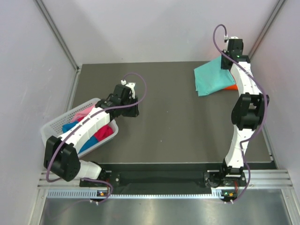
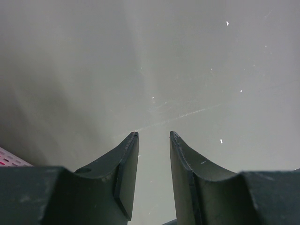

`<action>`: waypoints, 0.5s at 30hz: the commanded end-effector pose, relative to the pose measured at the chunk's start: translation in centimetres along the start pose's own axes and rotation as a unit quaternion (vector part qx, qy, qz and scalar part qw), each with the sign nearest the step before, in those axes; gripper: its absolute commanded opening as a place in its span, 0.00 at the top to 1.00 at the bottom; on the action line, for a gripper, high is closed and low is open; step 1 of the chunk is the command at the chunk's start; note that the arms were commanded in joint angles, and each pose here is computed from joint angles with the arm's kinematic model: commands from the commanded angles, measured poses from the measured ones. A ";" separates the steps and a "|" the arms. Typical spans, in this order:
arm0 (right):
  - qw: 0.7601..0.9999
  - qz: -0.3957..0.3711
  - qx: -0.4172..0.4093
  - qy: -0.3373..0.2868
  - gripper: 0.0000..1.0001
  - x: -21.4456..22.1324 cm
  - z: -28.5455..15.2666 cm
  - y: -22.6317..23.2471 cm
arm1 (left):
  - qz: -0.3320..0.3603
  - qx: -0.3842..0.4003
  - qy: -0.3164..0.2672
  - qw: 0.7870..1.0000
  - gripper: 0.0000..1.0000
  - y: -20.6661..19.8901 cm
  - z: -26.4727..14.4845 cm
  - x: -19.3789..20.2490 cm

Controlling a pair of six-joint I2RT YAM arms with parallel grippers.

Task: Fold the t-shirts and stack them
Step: Neatly place the folded tshirt to the corner

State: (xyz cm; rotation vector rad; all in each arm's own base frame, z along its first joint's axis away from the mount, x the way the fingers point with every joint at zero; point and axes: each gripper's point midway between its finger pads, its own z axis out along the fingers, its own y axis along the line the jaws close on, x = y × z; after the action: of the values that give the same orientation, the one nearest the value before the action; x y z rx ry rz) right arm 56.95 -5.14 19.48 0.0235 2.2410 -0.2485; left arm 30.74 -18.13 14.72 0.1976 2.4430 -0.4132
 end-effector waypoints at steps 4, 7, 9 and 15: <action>0.996 0.043 0.017 -0.075 1.00 -4.7 -0.8 -4.3 | 0.006 0.007 -0.011 1.000 0.62 -0.3 0.0 -1.0; 0.995 0.044 0.013 -0.084 1.00 -4.2 0.6 -5.2 | 0.006 0.006 -0.008 1.000 0.62 -0.3 0.1 -0.9; 0.994 0.059 0.018 -0.094 1.00 -3.9 2.4 -6.3 | 0.005 0.006 -0.009 1.000 0.62 -0.3 0.1 -0.9; 0.989 0.099 0.043 -0.097 1.00 -1.9 6.8 -9.4 | 0.006 0.001 -0.005 1.000 0.62 -0.1 0.4 -0.8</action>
State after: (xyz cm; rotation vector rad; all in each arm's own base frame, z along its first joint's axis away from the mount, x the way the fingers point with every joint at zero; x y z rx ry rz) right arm 60.37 -13.18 17.64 0.1991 2.1249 -0.2273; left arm 30.75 -18.14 14.14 0.1985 2.4615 -0.4059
